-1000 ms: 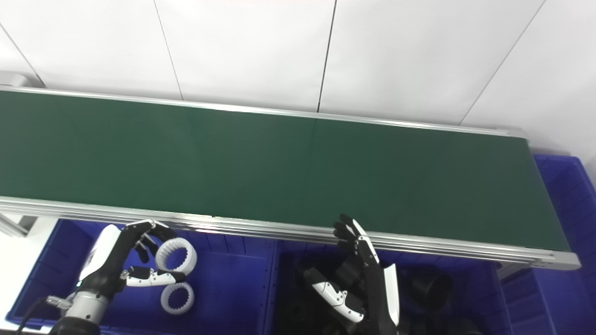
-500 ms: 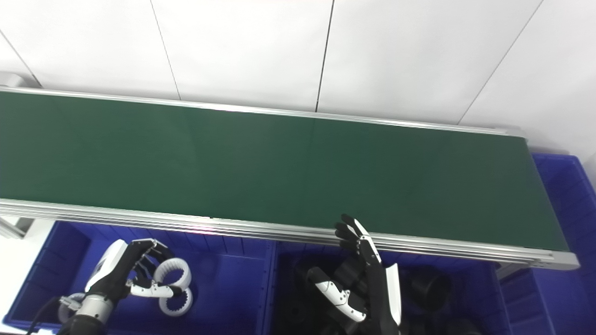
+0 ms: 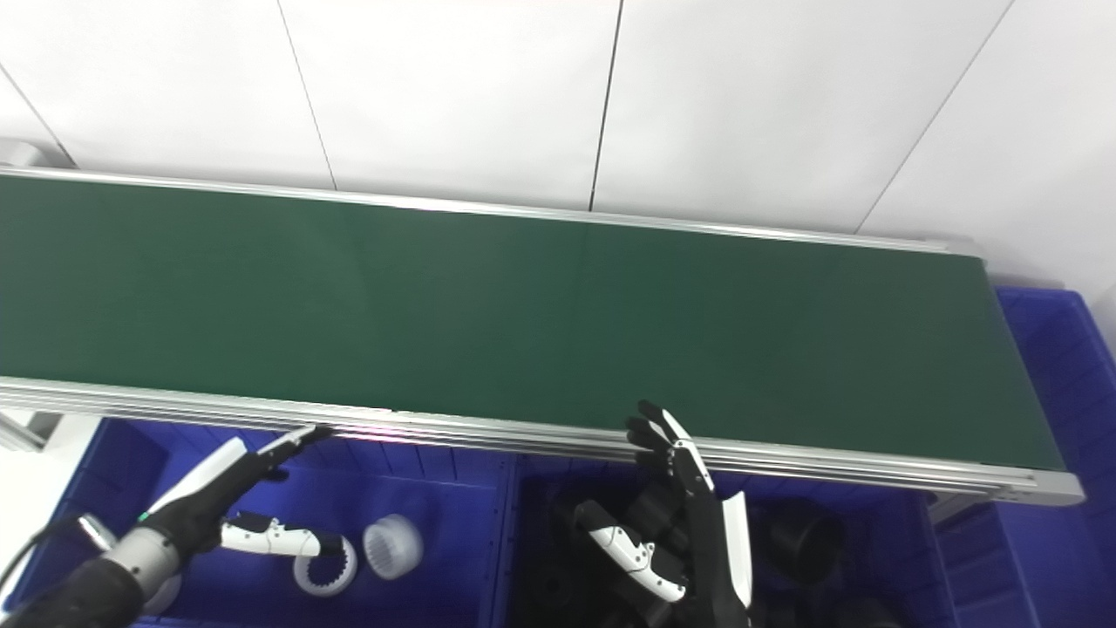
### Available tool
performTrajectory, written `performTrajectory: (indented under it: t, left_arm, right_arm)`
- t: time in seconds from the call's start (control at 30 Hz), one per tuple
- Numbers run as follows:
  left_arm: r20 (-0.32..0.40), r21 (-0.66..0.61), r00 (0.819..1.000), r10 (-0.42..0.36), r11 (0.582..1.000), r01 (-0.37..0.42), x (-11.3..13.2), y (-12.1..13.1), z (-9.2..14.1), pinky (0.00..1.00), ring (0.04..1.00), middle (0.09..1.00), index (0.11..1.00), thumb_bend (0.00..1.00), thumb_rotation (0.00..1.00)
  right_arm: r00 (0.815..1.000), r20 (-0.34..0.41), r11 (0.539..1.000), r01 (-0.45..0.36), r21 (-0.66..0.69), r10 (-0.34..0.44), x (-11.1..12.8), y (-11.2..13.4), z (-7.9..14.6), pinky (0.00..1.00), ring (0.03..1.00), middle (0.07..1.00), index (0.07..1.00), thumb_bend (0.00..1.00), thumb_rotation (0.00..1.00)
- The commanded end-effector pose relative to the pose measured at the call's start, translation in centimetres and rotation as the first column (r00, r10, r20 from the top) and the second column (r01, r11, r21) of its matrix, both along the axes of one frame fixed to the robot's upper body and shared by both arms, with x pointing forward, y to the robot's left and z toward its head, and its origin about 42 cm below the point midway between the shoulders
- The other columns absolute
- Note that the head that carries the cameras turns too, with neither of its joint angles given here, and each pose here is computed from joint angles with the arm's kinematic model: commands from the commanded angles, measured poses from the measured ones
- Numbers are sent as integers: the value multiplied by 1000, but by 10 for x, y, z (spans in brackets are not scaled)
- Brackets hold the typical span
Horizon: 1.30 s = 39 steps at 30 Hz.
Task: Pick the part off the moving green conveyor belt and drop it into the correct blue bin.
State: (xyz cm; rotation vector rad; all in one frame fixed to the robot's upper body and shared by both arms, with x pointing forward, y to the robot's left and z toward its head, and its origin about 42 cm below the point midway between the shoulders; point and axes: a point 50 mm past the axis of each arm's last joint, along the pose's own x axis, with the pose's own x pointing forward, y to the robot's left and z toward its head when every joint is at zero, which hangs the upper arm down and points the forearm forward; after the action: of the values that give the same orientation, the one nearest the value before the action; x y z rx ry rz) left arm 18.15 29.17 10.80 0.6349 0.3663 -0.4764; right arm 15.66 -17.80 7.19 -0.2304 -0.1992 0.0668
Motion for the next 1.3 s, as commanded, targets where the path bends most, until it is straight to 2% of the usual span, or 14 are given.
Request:
performTrajectory:
  t: [0.0,0.13,0.27,0.37,0.57,0.67,0.8,0.97,1.1,1.2,1.27]
  left_arm:
    - [37,-114,998,-56,992,60,-2,-3,20,854,954,990,953,941,338]
    - [115,-322,987,-115,935,147,-3,-16,27,847,925,959,925,963,289]
    - [165,-499,981,-102,849,172,-2,-31,25,826,890,930,896,984,240]
    - [193,-574,976,-98,796,194,-1,-41,23,849,902,922,885,983,222]
    - [238,-644,969,-64,737,206,2,-49,15,875,896,904,865,990,178]
    - [249,-667,968,-16,722,183,4,-53,6,874,920,925,870,994,173]
    - [257,-663,966,38,734,147,4,-54,-8,882,944,950,897,987,208]
    - [256,-684,963,89,720,115,1,-50,-28,949,966,973,943,934,194]
    - [276,-680,947,163,730,73,-3,-48,-47,928,960,984,975,927,228]
    - [282,-696,939,196,715,60,-5,-50,-53,943,957,981,978,906,217]
    - [263,-723,940,219,689,42,-5,-51,-57,956,957,978,976,896,202]
  right_arm:
    - [997,73,1000,-11,15,10,2,2,12,715,773,794,856,696,501]
    - [998,64,1000,-11,22,10,1,4,11,716,771,794,855,709,507]
    - [998,53,1000,-21,18,20,0,6,10,704,764,796,853,710,512]
    - [999,39,999,-24,23,24,0,9,9,697,761,796,849,717,503]
    - [999,8,999,-34,20,34,0,13,6,717,775,812,861,716,511]
    - [999,-13,999,-35,20,35,-1,16,4,718,778,821,866,729,529]
    - [999,-30,999,-44,27,45,-1,18,1,729,796,839,875,738,548]
    - [998,-39,999,-44,19,45,-1,20,-1,734,801,845,877,750,574]
    - [998,-35,999,-45,26,46,0,20,-1,744,812,856,881,746,570]
    - [999,-32,999,-43,29,44,0,19,-1,733,808,852,880,741,563]
    - [999,-31,999,-42,28,43,0,18,-2,733,807,851,881,739,563]
